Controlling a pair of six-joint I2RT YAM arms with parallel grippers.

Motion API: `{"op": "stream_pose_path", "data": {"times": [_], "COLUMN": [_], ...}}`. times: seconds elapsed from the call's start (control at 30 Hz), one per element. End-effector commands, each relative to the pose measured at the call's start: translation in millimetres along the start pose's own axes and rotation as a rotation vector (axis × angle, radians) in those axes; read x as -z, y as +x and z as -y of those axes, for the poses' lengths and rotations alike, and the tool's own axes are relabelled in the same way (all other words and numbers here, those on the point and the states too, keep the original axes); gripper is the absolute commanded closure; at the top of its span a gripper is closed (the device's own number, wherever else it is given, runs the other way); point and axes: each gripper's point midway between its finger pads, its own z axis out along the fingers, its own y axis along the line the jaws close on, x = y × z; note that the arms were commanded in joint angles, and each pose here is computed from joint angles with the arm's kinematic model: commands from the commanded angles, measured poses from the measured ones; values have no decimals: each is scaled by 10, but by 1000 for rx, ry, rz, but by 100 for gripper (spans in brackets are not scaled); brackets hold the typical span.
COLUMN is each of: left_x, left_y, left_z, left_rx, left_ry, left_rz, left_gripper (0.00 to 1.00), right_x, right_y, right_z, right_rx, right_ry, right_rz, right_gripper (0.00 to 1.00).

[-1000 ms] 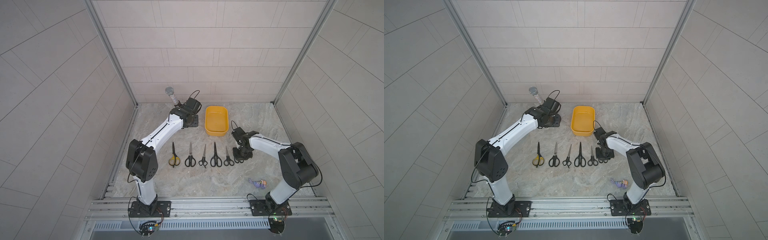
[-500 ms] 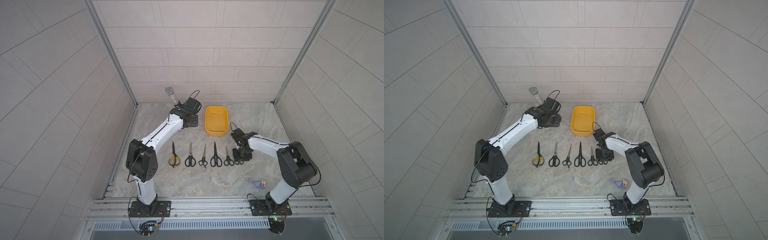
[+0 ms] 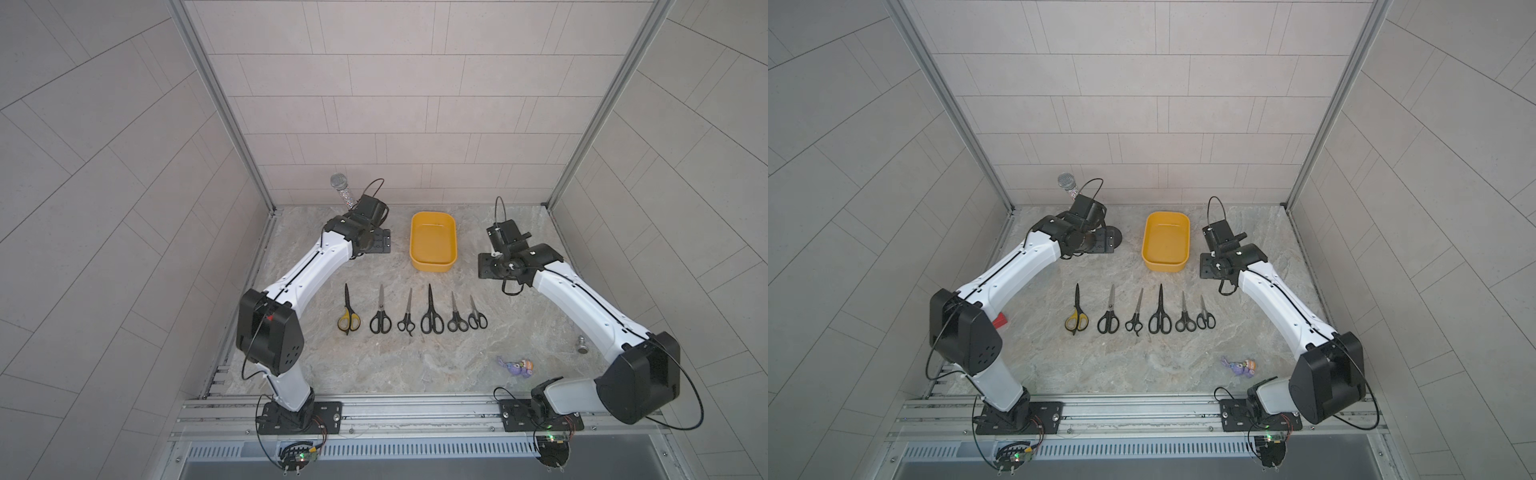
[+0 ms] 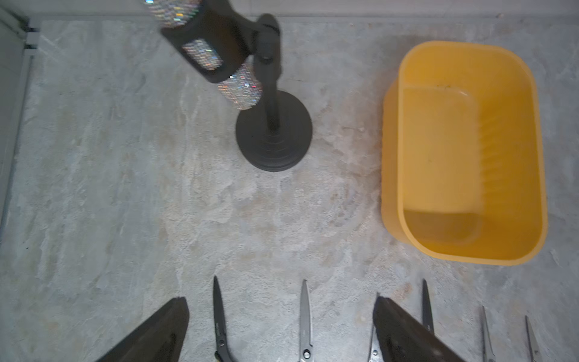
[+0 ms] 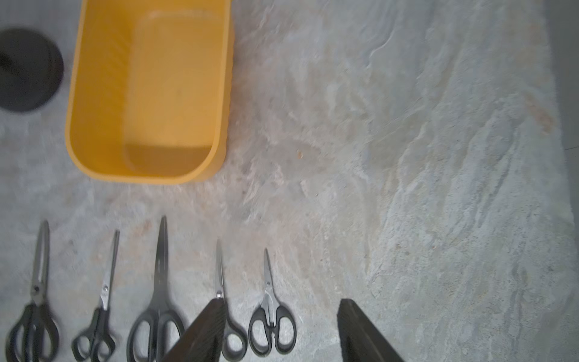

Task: Take the scissors out of the storage box
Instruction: Reset both arms

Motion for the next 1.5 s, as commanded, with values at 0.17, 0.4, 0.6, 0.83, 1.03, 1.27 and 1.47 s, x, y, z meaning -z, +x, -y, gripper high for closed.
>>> {"op": "stream_pose_path", "data": {"times": [0.17, 0.4, 0.6, 0.83, 1.03, 1.27, 1.47], "left_x": [167, -63, -438, -751, -856, -870, -890], "left_y": [-45, 208, 494, 583, 612, 679, 764], "left_z": [-1125, -1554, -1826, -1867, -1778, -1628, -1569], "left_rx": [45, -72, 13, 13, 62, 18, -8], "left_ry": [-221, -373, -317, -289, -215, -128, -106], "left_rz": [153, 312, 276, 353, 397, 495, 527], "left_gripper": [0, 0, 0, 0, 0, 0, 0], "right_x": [-165, -458, -722, -922, -988, -1098, -1093], "right_y": [-465, -266, 15, 155, 120, 214, 209], "right_z": [1095, 1335, 1588, 1529, 1282, 1110, 1083], "right_rx": [-310, -167, -129, -130, -74, 9, 19], "right_ry": [248, 360, 406, 343, 228, 214, 229], "right_rz": [339, 483, 434, 494, 581, 604, 610], "right_gripper": [26, 0, 0, 0, 0, 0, 0]}}
